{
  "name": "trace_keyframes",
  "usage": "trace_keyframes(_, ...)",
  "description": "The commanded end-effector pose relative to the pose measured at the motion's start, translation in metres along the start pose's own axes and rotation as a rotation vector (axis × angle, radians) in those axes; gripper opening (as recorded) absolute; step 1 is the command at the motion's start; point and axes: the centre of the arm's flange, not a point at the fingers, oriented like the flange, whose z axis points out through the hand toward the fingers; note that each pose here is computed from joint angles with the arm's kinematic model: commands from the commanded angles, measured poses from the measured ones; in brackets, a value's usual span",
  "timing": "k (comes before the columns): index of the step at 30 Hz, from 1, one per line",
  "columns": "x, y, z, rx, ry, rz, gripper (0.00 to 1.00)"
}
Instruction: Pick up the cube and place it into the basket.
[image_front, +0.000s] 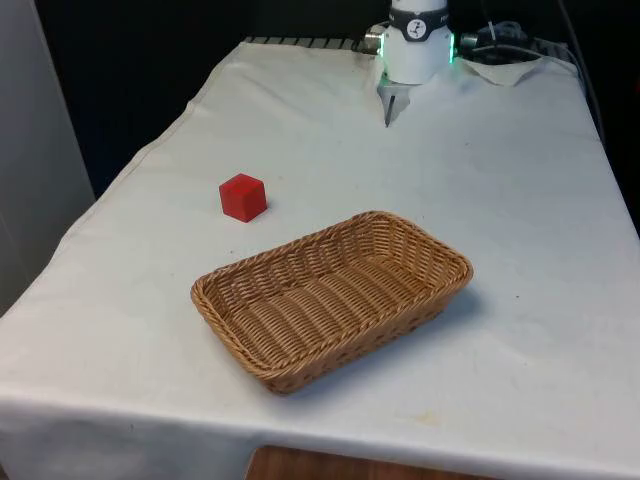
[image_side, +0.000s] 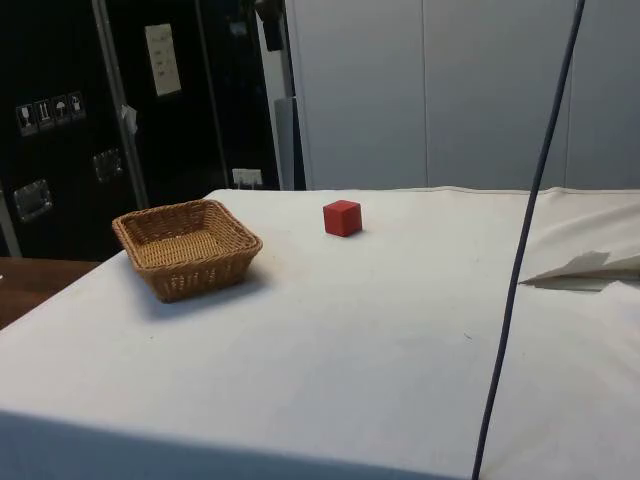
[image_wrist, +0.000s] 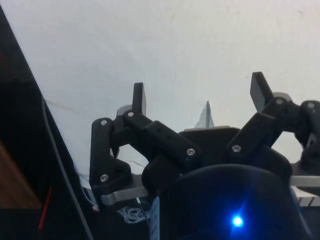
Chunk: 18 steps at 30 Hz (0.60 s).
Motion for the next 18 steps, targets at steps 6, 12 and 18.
trace_keyframes(6,0.000,0.002,-0.003,-0.009,0.002,0.012,1.00)
trace_keyframes(12,0.002,0.010,-0.003,-0.012,0.004,0.033,1.00)
trace_keyframes(18,0.002,0.014,-0.003,-0.007,0.007,0.054,1.00)
